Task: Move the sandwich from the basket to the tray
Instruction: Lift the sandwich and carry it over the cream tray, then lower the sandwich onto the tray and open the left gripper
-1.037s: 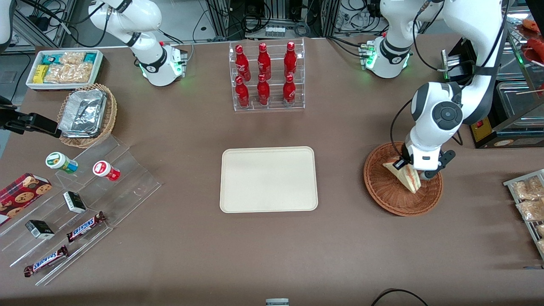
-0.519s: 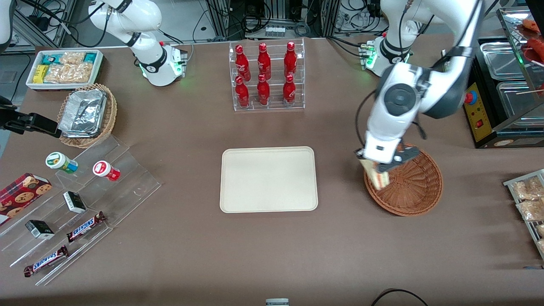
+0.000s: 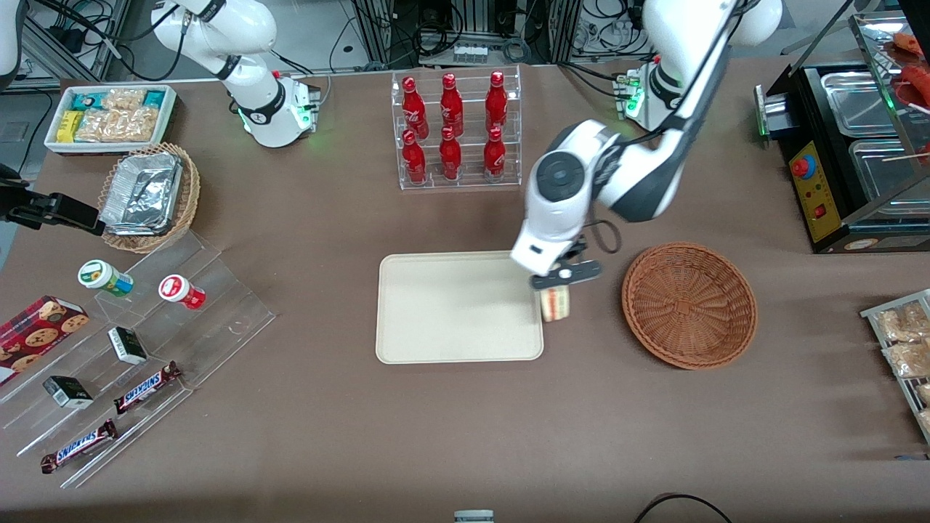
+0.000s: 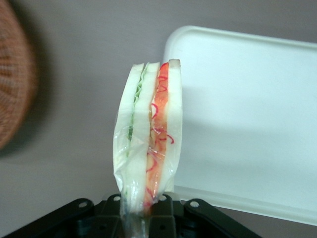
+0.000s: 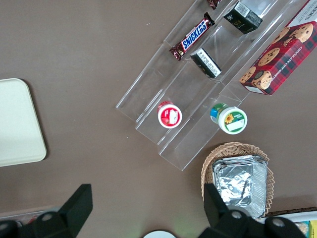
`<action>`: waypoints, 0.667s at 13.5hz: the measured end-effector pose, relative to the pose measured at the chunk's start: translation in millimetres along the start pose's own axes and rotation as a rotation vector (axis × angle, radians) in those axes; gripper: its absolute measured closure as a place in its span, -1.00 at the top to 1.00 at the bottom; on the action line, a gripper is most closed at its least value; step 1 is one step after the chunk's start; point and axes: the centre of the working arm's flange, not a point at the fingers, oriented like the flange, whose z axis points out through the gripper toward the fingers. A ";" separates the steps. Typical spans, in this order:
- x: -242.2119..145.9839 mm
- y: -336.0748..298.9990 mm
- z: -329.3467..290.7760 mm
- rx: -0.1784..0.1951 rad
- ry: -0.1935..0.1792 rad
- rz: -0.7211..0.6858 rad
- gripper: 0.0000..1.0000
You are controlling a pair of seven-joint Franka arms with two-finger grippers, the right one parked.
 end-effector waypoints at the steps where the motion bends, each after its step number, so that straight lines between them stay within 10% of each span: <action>1: -0.8 15.4 8.9 -0.008 0.000 0.016 -0.68; 9: 14.4 65.0 52.2 -0.040 -0.002 0.096 -0.68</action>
